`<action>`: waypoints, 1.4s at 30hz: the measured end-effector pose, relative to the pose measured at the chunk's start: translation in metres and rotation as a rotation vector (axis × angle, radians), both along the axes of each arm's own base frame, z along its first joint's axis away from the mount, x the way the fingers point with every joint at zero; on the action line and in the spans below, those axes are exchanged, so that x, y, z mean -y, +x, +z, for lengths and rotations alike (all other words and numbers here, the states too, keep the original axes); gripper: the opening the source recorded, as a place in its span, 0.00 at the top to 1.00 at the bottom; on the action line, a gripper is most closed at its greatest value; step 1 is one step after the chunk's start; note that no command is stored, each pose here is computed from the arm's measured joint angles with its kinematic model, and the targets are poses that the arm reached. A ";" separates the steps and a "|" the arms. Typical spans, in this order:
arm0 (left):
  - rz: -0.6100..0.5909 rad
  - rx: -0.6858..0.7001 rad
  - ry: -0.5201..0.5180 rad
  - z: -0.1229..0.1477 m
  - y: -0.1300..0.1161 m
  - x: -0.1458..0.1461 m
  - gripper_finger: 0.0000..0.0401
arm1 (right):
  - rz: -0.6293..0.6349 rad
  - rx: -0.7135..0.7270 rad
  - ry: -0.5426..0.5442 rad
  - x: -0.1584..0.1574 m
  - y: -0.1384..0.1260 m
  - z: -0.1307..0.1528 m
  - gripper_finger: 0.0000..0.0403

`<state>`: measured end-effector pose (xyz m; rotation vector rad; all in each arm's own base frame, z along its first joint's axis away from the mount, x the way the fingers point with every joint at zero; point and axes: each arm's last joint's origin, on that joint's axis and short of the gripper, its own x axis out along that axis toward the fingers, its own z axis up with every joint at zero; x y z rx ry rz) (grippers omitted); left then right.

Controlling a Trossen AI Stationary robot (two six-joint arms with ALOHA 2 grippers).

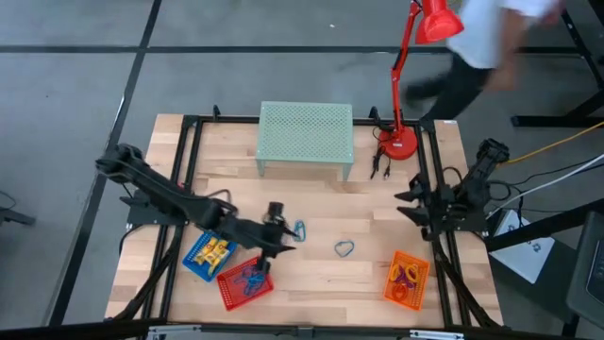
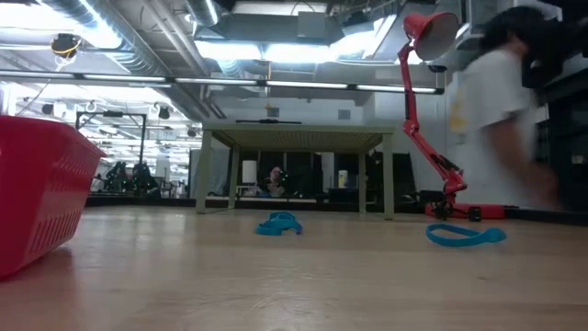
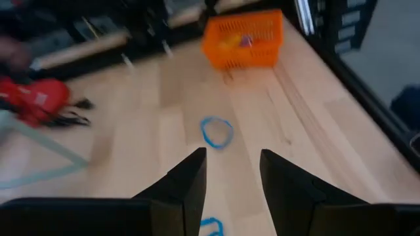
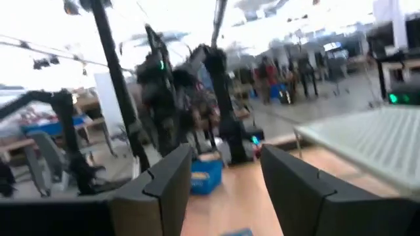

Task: Pick & Place Office Desk Supplies
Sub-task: Put the blue rubber band into the red bin

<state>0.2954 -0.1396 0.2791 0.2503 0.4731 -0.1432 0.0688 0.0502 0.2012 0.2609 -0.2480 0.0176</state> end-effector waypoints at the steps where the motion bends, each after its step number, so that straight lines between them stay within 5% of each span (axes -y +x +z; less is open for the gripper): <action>1: 0.009 0.027 -0.005 0.003 -0.007 -0.002 0.65 | 0.005 -0.019 -0.002 -0.001 0.002 -0.002 0.54; 8: 0.120 0.181 -0.120 -0.017 -0.067 -0.026 0.65 | -0.060 -0.256 -0.035 -0.011 0.024 -0.028 0.58; 15: 0.210 0.153 -0.230 -0.056 -0.101 -0.046 0.65 | -0.026 -0.405 -0.124 -0.025 0.062 -0.003 0.58; 21: 0.221 0.119 -0.249 -0.069 -0.108 -0.044 0.65 | -0.037 -0.703 -0.271 -0.043 0.106 -0.001 0.58; 27: 0.206 0.123 -0.217 -0.069 -0.110 -0.041 0.65 | 0.105 -0.869 -0.243 -0.065 0.140 -0.017 0.58; 33: 0.199 0.121 -0.209 -0.069 -0.110 -0.040 0.65 | 0.183 -1.075 -0.218 -0.077 0.153 -0.057 0.58; 42: 0.192 0.118 -0.212 -0.070 -0.110 -0.040 0.65 | 0.231 -1.168 -0.209 -0.082 0.164 -0.076 0.58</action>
